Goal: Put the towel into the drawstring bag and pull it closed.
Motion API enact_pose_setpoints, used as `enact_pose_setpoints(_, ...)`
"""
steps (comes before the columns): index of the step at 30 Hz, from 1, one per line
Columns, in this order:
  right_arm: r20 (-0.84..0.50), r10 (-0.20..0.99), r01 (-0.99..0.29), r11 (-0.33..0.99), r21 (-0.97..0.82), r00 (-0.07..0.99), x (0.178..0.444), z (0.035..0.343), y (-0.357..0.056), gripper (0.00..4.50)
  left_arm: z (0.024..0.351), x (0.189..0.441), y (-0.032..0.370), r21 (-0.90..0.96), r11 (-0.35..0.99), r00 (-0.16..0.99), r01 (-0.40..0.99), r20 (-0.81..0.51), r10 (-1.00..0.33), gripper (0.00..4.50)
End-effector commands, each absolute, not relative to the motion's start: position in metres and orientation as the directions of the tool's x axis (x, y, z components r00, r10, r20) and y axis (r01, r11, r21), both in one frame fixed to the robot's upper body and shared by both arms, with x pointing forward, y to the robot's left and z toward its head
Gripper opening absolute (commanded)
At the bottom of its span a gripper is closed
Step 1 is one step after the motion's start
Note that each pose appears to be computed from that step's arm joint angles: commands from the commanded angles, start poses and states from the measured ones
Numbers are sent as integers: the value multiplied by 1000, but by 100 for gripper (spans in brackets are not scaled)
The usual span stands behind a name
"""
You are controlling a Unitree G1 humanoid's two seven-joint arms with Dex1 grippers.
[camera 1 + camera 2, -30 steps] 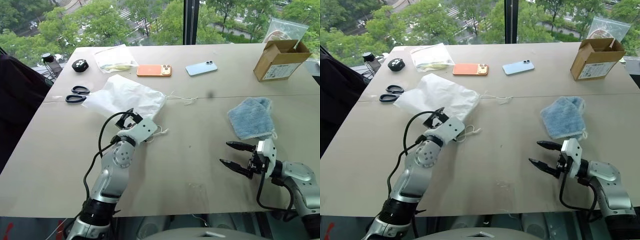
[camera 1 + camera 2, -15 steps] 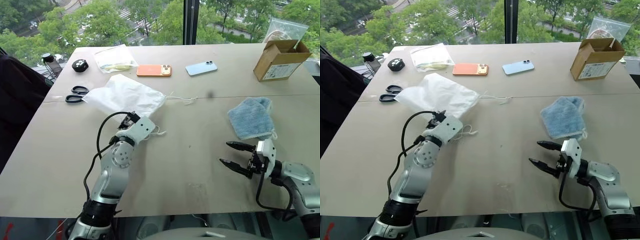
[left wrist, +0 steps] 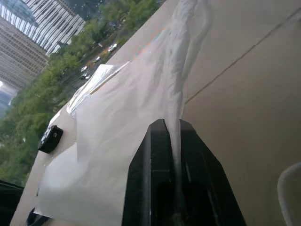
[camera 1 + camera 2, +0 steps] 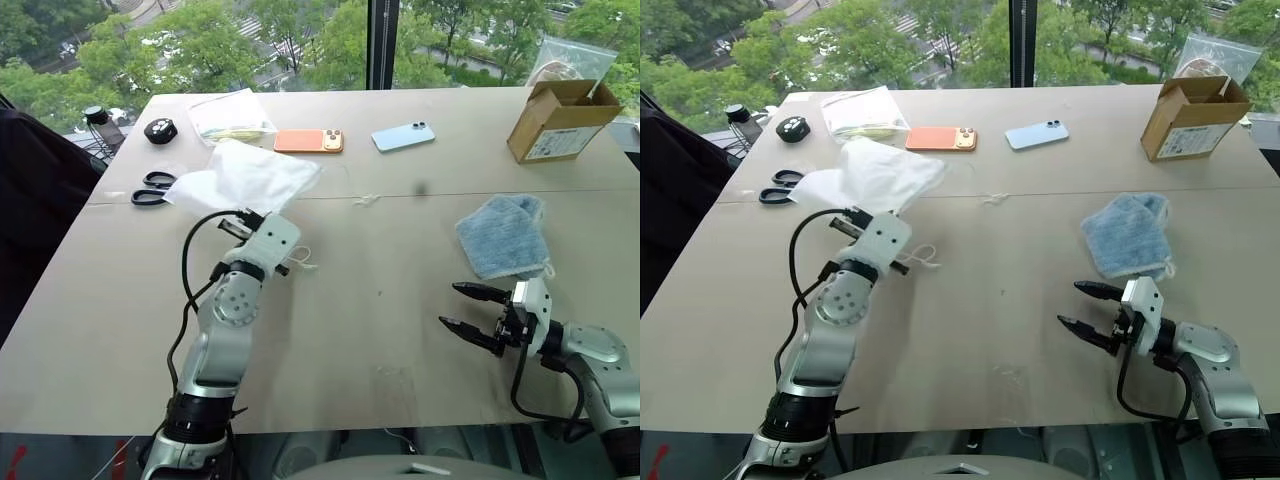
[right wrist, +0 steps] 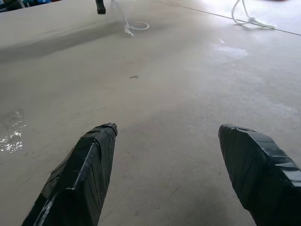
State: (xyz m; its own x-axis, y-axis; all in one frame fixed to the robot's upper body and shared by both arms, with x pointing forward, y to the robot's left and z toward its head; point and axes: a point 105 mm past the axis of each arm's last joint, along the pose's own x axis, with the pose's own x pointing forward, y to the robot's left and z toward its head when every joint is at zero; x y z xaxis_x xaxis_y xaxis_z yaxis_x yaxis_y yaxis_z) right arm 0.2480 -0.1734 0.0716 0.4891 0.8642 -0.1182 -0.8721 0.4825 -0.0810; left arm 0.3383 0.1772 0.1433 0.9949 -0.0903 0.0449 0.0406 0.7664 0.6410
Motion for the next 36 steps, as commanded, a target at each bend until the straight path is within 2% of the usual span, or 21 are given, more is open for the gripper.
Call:
enact_pose_setpoints(1, -93, 868, -871, 477, -120, 488, 250, 83, -173, 371, 170, 337, 184, 553, 833, 983, 30, 134, -124, 6)
enact_pose_setpoints(6, -95, 872, -875, 469, -120, 481, 252, 83, -171, 371, 174, 335, 180, 378, 898, 952, 225, 113, -286, 6)
enact_pose_setpoints(9, -95, 873, -876, 467, -121, 478, 252, 83, -171, 371, 181, 332, 179, 443, 835, 902, 327, 118, -416, 6)
enact_pose_setpoints(12, -96, 873, -877, 466, -121, 477, 252, 83, -171, 371, 187, 330, 177, 582, 725, 849, 368, 106, -517, 6)
enact_pose_setpoints(17, -95, 873, -876, 468, -120, 479, 251, 83, -169, 371, 179, 333, 175, 607, 656, 796, 450, 61, -603, 6)
enact_pose_setpoints(19, -95, 870, -873, 472, -120, 484, 250, 84, -170, 371, 174, 331, 170, 597, 630, 765, 497, 41, -642, 62)
enact_pose_setpoints(23, -94, 864, -868, 483, -118, 494, 248, 83, -171, 371, 168, 331, 167, 564, 639, 748, 524, 54, -661, 229)
enact_pose_setpoints(32, -66, 854, -853, 507, -121, 517, 247, 86, -168, 371, 151, 332, 165, 530, 619, 728, 580, 3, -685, 229)
enact_pose_setpoints(36, -52, 847, -845, 521, -122, 529, 249, 88, -168, 371, 139, 328, 159, 585, 549, 703, 597, -52, -709, 229)
